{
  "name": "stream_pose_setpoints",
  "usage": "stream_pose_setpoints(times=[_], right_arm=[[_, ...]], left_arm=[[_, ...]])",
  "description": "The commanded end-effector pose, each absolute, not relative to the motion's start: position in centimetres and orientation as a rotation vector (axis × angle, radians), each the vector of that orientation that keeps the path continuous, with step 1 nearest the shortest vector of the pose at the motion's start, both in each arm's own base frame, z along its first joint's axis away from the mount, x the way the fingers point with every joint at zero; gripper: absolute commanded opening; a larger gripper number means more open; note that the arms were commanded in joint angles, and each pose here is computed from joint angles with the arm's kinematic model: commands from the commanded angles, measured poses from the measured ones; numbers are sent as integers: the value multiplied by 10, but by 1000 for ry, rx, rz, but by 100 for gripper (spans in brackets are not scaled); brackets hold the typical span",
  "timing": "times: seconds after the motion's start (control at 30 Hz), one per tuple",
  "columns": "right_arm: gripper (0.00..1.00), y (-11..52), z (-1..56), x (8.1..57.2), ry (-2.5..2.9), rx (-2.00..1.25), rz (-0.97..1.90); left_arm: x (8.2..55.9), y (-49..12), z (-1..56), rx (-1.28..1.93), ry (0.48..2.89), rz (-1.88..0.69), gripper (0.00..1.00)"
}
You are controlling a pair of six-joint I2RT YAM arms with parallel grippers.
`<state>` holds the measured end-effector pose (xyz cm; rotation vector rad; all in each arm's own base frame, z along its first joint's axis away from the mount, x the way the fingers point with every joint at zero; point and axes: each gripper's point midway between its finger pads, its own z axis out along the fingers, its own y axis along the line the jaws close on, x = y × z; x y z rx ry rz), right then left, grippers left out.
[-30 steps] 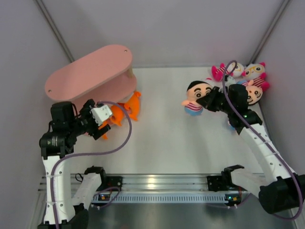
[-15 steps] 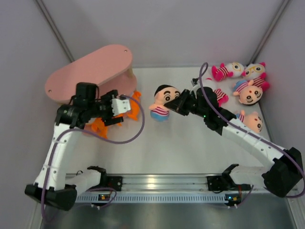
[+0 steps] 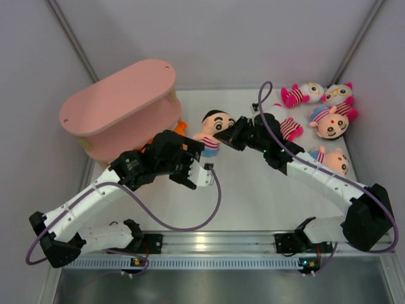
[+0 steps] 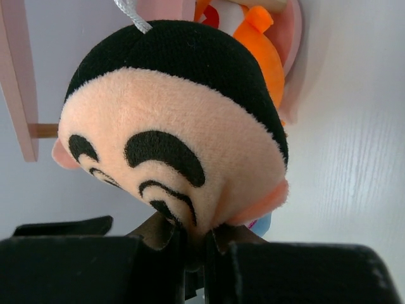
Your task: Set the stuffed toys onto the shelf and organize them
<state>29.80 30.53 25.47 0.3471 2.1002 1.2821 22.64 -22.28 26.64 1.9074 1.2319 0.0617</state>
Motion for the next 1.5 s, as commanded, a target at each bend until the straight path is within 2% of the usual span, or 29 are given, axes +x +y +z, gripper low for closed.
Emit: stream_pose_setpoints(times=[0.0,0.23,0.3,0.37,0.4,0.47,0.5,0.57,0.63,0.67,0.7,0.73,0.77,0.87,0.93,0.97,1.1,1.23,1.33,1.47], right_arm=[[0,322,300,300,1971,321,1464],[0,328,303,286,1968,317,1582],[0,330,304,282,1975,304,1603],[0,333,306,276,1980,291,1636],[0,335,307,272,1983,282,1650],[0,336,311,267,1978,268,1678],[0,335,310,266,1978,267,1679],[0,332,314,265,1964,260,1673],[0,331,314,265,1965,238,1650],[4,330,320,265,1954,216,1647],[13,328,318,265,1972,212,1624],[27,323,318,268,1971,176,1585],[53,319,331,269,1945,151,1568],[66,288,347,277,1919,115,1400],[69,261,351,286,1898,120,1242],[72,249,374,281,1837,107,1213],[74,211,397,276,1747,119,1078],[73,188,400,274,1722,110,992],[73,188,393,272,1744,84,996],[73,195,382,274,1781,48,1021]], left_arm=[[240,-247,276,1931,1008,191,98],[270,-259,277,1880,928,358,97],[277,-260,276,1867,942,389,90],[282,-264,280,1844,935,406,80],[285,-266,279,1842,936,412,69],[290,-268,286,1821,929,433,56],[291,-269,286,1820,931,436,37],[294,-270,294,1797,938,434,15],[295,-271,307,1757,948,424,7],[296,-271,311,1742,954,422,6],[297,-272,318,1723,956,418,6],[298,-272,337,1662,971,402,5],[299,-271,348,1625,985,392,4],[308,-264,398,1449,1058,338,2],[318,-251,435,1312,1113,317,1],[322,-245,447,1268,1121,319,1],[330,-208,504,1051,1160,343,2],[336,-130,548,793,1238,400,2],[331,-71,538,700,1338,493,3],[315,-22,512,651,1475,588,3]])
